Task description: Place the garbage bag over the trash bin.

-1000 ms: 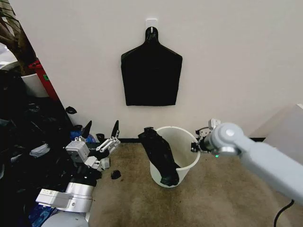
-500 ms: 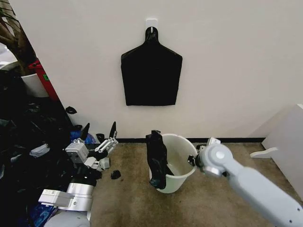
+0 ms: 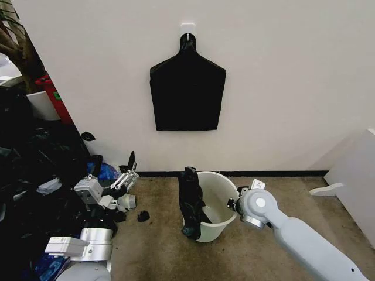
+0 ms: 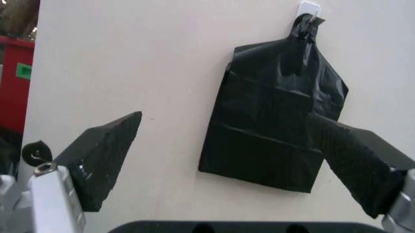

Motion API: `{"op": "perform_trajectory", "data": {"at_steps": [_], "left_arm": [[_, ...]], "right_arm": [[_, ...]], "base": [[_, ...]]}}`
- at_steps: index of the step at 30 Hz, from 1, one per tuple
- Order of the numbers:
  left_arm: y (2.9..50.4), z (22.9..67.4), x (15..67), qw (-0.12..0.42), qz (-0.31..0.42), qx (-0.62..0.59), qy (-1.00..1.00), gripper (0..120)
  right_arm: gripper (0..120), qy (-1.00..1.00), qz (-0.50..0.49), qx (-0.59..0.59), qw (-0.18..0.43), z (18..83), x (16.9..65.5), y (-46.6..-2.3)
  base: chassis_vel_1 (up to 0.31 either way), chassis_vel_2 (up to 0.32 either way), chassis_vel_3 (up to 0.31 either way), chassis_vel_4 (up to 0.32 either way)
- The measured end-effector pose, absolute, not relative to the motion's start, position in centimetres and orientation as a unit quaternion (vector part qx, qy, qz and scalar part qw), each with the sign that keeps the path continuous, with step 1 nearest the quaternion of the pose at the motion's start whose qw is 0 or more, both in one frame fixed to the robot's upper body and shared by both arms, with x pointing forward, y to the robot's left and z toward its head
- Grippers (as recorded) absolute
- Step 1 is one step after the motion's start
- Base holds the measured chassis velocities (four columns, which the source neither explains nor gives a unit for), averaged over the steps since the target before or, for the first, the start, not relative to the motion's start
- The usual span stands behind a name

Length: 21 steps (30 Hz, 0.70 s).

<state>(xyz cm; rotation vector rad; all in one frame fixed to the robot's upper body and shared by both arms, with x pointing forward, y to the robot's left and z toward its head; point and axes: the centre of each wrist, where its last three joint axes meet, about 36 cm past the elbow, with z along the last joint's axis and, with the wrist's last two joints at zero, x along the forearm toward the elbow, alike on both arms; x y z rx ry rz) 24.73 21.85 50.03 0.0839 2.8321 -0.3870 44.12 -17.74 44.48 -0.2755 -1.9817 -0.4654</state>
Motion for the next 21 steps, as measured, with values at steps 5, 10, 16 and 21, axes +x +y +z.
{"op": "perform_trajectory", "data": {"at_steps": [5, 10, 16, 21], "left_arm": [[21.7, 50.0, 24.8, 0.14, -0.135, 0.031, 0.98, 100], [21.8, 50.0, 24.8, 0.14, -0.134, 0.032, 0.98, 100], [21.8, 50.0, 24.8, 0.141, -0.135, 0.033, 0.98, 100], [21.8, 50.0, 24.9, 0.141, -0.135, 0.034, 0.98, 100]], "right_arm": [[10, -0.826, -0.187, -0.115, 0.519, 44.0, 44.0, -17.6], [26, -0.828, -0.185, -0.117, 0.516, 44.2, 44.2, -17.7], [50, -0.839, -0.186, -0.11, 0.499, 46.2, 43.7, -18.4], [63, -0.85, -0.193, -0.102, 0.48, 48.5, 43.4, -19.3]], "base": [[0.0, 0.0, 0.0, 0.0], [0.0, 0.0, 0.0, 0.0], [0.0, 0.0, 0.0, 0.0], [0.0, 0.0, 0.0, 0.0]]}}
